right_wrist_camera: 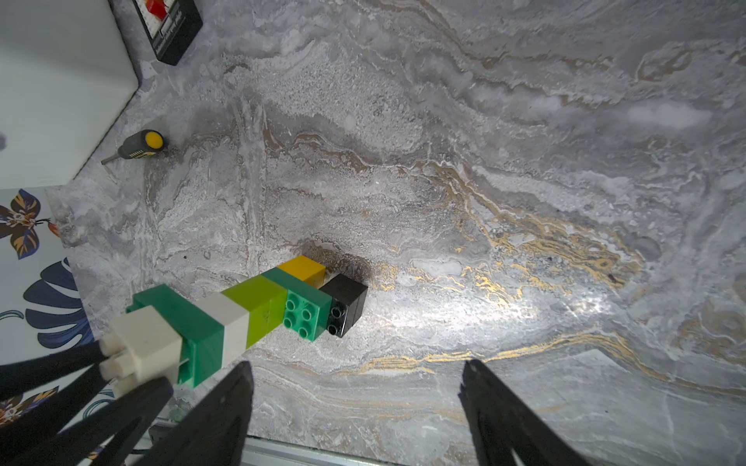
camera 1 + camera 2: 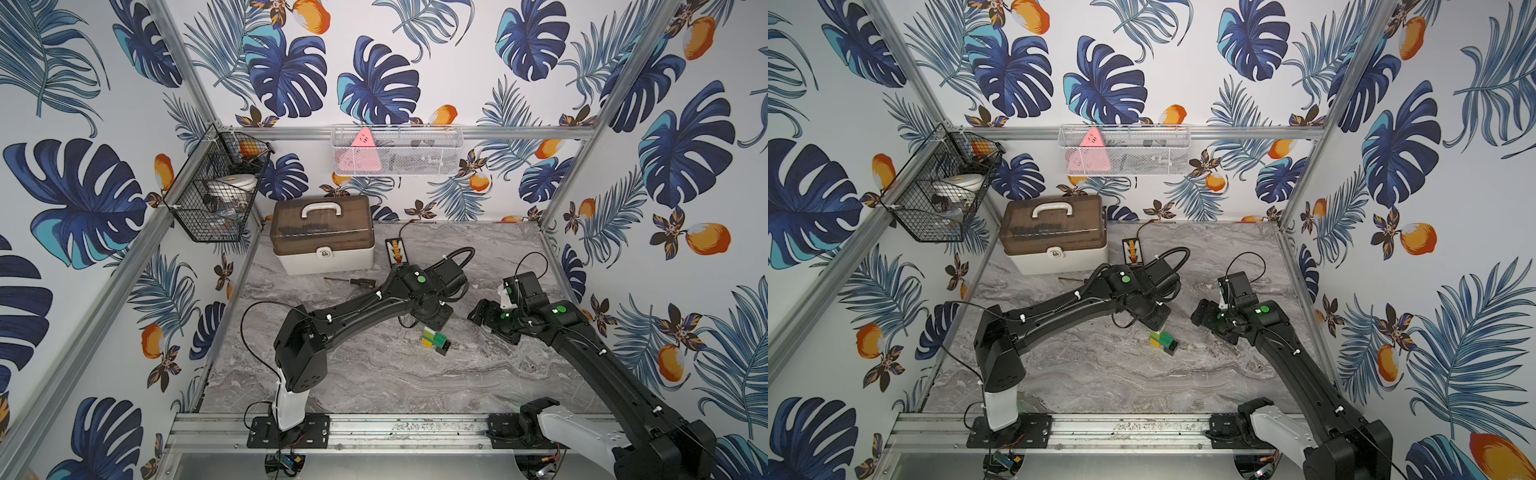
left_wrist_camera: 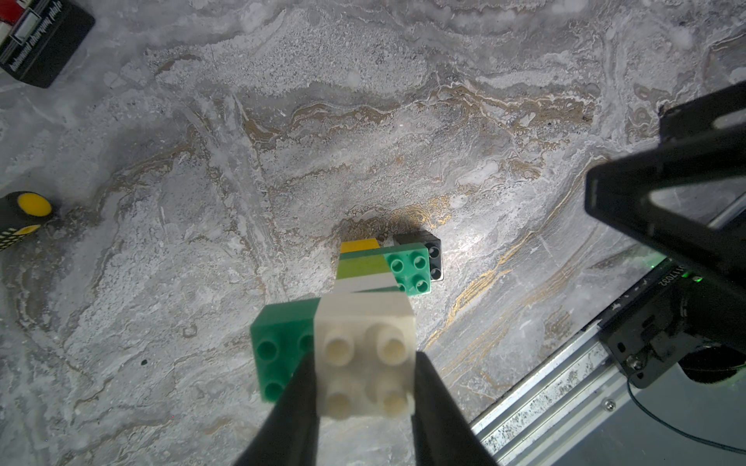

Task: Assemble a giraffe with lego
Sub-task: Assemble the lego brick with the lego brick.

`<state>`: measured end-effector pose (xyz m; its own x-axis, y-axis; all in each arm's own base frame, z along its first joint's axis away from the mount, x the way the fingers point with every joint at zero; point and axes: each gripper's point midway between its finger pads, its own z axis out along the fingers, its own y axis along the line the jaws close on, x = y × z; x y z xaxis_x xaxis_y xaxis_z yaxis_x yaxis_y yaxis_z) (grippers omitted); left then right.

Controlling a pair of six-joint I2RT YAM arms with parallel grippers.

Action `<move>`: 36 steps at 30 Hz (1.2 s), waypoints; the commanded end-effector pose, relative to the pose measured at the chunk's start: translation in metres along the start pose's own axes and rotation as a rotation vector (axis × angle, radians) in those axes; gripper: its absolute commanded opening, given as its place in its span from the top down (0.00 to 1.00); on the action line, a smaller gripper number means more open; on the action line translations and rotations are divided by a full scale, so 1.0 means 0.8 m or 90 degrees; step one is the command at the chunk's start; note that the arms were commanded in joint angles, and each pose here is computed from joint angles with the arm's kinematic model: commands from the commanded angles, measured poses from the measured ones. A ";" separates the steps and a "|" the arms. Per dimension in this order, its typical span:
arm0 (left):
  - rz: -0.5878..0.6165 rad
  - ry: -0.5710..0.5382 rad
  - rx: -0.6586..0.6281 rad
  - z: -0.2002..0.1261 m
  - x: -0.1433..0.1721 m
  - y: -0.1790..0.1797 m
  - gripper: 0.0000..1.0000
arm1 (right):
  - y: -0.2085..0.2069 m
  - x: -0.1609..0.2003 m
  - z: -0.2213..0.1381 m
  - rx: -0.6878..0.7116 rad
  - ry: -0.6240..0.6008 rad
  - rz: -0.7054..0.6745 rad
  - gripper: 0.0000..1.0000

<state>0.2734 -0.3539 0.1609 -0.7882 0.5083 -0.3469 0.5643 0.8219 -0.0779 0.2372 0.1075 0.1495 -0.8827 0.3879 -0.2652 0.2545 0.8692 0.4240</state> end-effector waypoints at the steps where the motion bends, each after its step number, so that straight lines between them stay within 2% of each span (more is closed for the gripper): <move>1: 0.010 0.041 0.000 0.002 0.018 0.003 0.71 | 0.005 -0.006 0.001 -0.009 -0.010 -0.006 0.16; 36: 0.000 0.020 -0.010 -0.006 0.000 0.002 0.71 | 0.002 -0.005 0.009 -0.012 0.001 -0.004 0.16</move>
<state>0.2706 -0.3535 0.1642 -0.8002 0.5073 -0.3198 0.5569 0.8264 -0.0826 0.2419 0.1087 0.1443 -0.8836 0.3918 -0.2564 0.2562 0.8630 0.4355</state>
